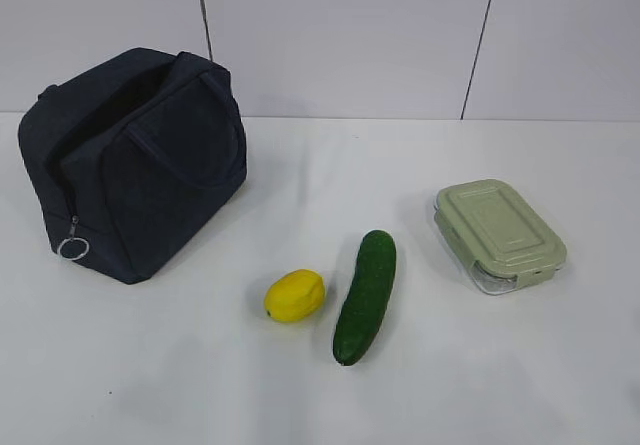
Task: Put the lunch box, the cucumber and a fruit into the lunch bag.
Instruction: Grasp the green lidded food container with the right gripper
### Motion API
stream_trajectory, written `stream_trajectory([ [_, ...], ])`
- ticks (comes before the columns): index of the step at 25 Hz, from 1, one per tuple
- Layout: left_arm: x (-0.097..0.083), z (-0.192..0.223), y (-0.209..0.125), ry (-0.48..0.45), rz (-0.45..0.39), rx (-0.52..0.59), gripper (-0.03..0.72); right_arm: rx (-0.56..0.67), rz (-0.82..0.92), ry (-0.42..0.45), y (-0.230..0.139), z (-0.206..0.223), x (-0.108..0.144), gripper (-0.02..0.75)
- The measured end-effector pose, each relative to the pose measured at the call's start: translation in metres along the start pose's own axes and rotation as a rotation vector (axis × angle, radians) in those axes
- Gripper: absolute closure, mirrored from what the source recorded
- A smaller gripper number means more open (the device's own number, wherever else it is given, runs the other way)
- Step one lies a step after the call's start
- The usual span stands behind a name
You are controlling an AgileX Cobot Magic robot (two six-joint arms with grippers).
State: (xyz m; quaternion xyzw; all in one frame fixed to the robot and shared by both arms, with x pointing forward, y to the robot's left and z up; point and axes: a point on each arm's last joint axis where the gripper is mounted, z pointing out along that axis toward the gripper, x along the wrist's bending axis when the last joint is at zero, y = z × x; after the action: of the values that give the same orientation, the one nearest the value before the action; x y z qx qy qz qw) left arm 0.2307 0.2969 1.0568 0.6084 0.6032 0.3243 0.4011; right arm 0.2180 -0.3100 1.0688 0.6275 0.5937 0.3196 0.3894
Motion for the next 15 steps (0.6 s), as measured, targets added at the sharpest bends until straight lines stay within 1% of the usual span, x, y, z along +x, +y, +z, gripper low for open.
stream_trajectory([
  [2,0.0,0.0,0.0,0.0,0.0,0.0,0.448,0.038,-0.005,-0.019,0.009,0.003,-0.001,0.202],
  [3,0.0,0.0,0.0,0.0,0.0,0.0,0.448,0.057,-0.009,-0.05,0.013,0.006,-0.004,0.15],
  [4,0.0,0.0,0.0,0.0,0.0,0.0,0.448,0.077,-0.021,-0.096,0.018,0.009,-0.008,0.115],
  [5,0.0,0.0,0.0,0.0,0.0,0.0,0.448,0.095,-0.031,-0.14,0.022,0.012,-0.011,0.102],
  [7,0.0,0.0,0.0,0.0,0.0,0.0,0.448,0.114,-0.057,-0.237,0.029,0.014,-0.02,0.09],
  [9,0.0,0.0,0.0,0.0,0.0,0.0,0.448,0.104,-0.059,-0.292,0.035,0.012,-0.025,0.087],
  [11,0.0,0.0,0.0,0.0,0.0,0.0,0.448,0.084,-0.037,-0.311,0.039,0.009,-0.027,0.087],
  [13,0.0,0.0,0.0,0.0,0.0,0.0,0.448,0.071,-0.015,-0.3,0.042,0.006,-0.028,0.087],
  [15,0.0,0.0,0.0,0.0,0.0,0.0,0.448,0.083,-0.011,-0.286,0.042,0.007,-0.028,0.095],
])
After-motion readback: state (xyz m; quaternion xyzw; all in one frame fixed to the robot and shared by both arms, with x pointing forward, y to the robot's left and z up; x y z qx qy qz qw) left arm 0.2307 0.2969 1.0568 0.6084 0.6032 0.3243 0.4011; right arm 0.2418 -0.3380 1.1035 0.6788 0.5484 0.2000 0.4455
